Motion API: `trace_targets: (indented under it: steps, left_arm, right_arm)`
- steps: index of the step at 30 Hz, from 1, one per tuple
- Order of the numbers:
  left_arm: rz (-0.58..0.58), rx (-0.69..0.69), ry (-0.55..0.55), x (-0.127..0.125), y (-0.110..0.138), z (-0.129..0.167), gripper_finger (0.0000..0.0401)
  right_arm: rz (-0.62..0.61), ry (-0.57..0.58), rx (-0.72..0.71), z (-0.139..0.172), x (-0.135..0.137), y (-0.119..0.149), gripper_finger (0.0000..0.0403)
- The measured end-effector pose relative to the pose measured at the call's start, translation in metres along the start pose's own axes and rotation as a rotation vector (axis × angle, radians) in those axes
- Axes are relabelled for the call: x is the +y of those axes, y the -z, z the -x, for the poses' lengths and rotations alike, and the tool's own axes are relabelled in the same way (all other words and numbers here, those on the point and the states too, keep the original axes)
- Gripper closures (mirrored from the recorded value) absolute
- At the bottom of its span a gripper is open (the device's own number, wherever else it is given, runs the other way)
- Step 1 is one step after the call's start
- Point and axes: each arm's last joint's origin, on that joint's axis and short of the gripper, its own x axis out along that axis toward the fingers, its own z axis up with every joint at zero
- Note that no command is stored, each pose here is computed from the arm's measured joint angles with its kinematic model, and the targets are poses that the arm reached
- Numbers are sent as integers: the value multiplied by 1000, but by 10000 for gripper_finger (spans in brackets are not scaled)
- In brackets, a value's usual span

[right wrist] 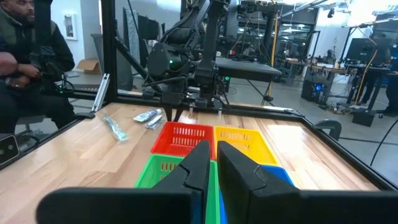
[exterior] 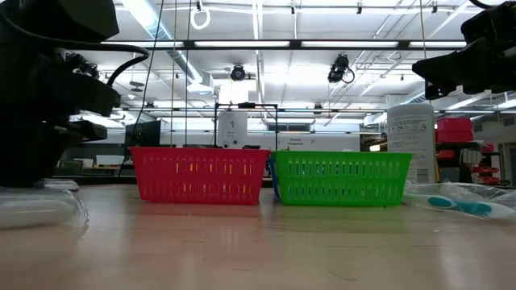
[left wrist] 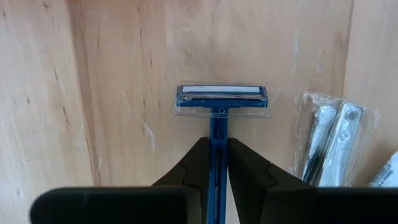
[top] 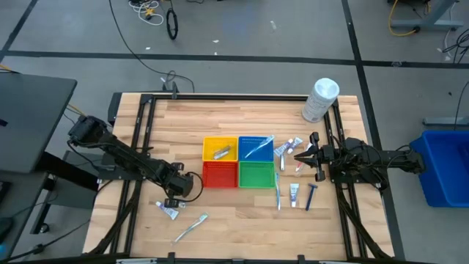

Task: Pick & Place Travel size toiletries
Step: Put the left shaver into the green bin

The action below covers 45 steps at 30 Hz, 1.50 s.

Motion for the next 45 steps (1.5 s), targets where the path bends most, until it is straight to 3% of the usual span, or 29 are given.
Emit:
trace_targets:
  steps: [14,24,36,45]
  left_arm:
    - [-24,4,64,-4,-6,32,352]
    - [-32,0,64,-5,-9,36,353]
    - [-65,-119,59,2,-45,76,354]
    - [-34,-157,49,15,-56,86,355]
  right_arm:
    - [0,0,0,0,0,0,363]
    - [0,0,0,0,0,0,363]
    - [0,0,0,0,0,0,362]
    - [0,0,0,0,0,0,362]
